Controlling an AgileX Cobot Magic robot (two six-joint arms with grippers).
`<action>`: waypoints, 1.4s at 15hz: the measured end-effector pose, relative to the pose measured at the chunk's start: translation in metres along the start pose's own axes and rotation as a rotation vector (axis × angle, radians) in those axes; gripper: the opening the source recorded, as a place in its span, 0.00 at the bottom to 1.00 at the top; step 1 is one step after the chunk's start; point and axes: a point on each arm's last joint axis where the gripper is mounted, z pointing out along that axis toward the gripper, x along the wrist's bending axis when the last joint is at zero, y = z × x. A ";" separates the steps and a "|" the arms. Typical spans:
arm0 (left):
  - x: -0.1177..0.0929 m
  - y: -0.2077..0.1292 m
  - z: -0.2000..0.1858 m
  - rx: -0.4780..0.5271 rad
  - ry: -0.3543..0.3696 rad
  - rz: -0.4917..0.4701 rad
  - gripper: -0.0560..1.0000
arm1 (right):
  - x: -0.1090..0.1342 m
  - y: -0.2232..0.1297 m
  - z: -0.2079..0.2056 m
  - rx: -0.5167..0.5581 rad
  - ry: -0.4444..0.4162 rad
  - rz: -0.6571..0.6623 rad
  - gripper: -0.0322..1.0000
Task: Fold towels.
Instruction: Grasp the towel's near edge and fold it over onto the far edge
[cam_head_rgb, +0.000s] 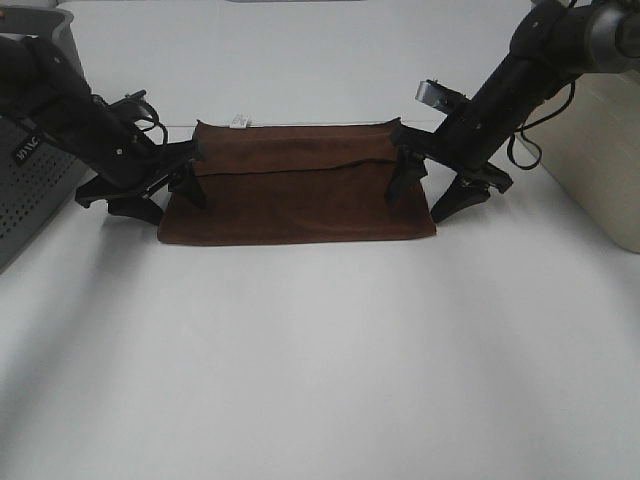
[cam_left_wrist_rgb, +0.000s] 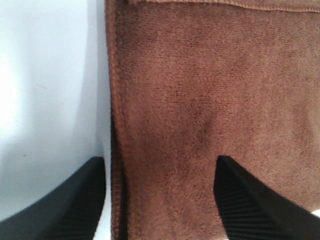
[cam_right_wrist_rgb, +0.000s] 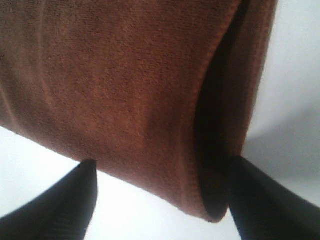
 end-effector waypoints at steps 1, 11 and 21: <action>-0.001 -0.001 0.002 0.001 0.000 0.008 0.58 | -0.002 0.000 0.005 0.004 0.006 0.009 0.66; -0.002 -0.003 -0.001 0.017 0.028 0.064 0.06 | -0.008 0.003 0.014 -0.024 -0.010 0.053 0.03; 0.004 -0.083 -0.047 0.111 0.085 0.080 0.05 | 0.005 -0.088 0.010 0.171 -0.082 0.081 0.03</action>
